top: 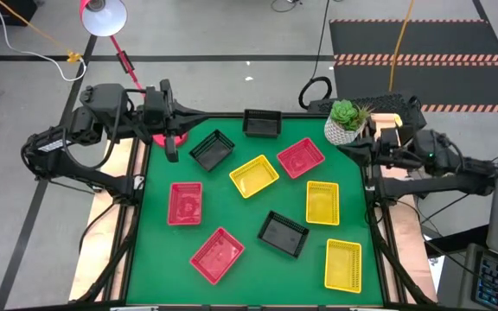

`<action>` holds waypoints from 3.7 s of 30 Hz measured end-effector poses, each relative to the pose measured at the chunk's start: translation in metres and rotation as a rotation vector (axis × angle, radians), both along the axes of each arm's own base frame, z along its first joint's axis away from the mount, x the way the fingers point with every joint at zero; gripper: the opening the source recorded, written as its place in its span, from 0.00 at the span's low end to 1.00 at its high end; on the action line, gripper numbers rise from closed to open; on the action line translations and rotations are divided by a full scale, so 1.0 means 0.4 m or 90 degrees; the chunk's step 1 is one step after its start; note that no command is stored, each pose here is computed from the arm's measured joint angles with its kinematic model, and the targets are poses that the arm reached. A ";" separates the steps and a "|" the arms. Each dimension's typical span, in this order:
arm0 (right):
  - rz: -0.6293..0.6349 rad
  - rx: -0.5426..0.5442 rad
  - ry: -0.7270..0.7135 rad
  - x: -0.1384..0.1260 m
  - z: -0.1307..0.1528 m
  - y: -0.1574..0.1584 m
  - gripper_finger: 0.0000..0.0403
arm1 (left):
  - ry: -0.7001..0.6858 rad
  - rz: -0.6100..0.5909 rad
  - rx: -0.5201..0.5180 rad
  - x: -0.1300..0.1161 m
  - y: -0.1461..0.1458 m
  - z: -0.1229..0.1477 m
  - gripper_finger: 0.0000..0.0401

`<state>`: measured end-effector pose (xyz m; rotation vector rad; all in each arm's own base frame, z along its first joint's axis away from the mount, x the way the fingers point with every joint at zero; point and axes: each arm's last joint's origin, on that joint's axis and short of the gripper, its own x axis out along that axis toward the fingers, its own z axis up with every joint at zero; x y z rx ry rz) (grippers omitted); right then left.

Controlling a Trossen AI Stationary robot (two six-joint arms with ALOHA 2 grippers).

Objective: Stack baskets by color
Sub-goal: Stack the middle black bin on the top black bin

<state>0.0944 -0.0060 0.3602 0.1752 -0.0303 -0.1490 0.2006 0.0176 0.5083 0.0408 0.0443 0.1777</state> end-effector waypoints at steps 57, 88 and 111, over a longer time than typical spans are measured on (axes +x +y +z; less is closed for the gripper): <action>0.023 0.020 0.174 0.192 0.264 -0.005 0.00 | 0.205 0.199 -0.221 0.133 0.027 -0.149 0.08; -0.068 0.210 0.209 0.269 0.221 -0.043 0.00 | 0.794 0.487 -0.576 0.201 0.310 -0.533 0.41; -0.091 0.131 0.235 0.267 0.216 -0.046 0.00 | 0.721 0.425 -0.553 0.291 0.275 -0.566 0.42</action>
